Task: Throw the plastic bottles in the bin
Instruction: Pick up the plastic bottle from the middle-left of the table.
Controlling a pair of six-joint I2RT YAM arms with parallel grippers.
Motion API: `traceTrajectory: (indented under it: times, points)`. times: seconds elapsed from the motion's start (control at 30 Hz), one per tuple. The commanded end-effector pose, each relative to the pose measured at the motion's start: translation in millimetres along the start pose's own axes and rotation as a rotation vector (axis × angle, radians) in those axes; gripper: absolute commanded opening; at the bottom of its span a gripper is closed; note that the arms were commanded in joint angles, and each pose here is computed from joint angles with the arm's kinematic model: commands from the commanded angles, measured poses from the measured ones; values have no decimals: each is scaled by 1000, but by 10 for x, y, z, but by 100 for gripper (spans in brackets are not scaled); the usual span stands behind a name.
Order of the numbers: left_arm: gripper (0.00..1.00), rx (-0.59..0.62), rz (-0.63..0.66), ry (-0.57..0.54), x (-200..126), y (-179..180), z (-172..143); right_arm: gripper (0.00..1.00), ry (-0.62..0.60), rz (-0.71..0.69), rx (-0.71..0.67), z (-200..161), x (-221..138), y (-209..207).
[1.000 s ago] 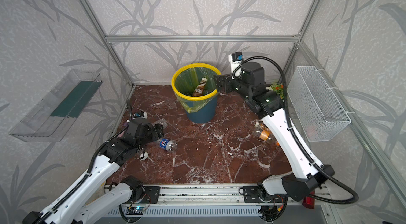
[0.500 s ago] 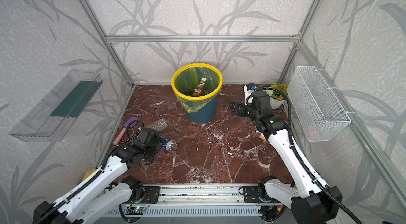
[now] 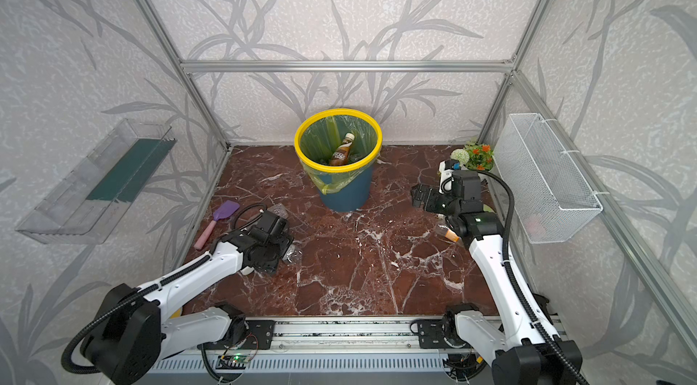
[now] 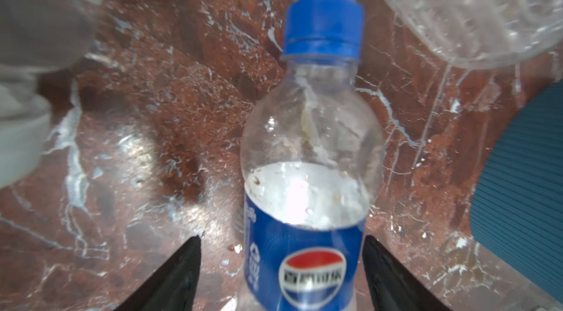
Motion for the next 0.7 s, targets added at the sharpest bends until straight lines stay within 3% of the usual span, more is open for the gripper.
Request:
traceTrajectory:
  times: [0.0, 0.23, 0.4, 0.53, 0.67]
  points:
    - [83, -39, 9, 11, 26, -125, -11, 99, -16, 43, 18, 15, 29, 19]
    - [79, 20, 46, 12, 140, -182, -39, 99, 3, 37, 31, -52, 95, -16]
    - [65, 78, 59, -18, 123, -117, 7, 99, 9, 34, 39, -88, 121, -29]
    - [61, 178, 36, -56, -54, -176, 53, 98, 10, 34, 48, -112, 143, -37]
    - [61, 322, -32, -122, -434, -320, 128, 98, 15, 36, 58, -145, 161, -43]
Point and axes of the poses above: each gripper's point midway between its finger pads, its own x axis out along the fingers, its own y axis along the line the jaws close on, z = x × y, the point moved 9 cm from there along -x, back along the fingers, and after that the axes turned 12 degrees about -x, right-handed, at the moved point
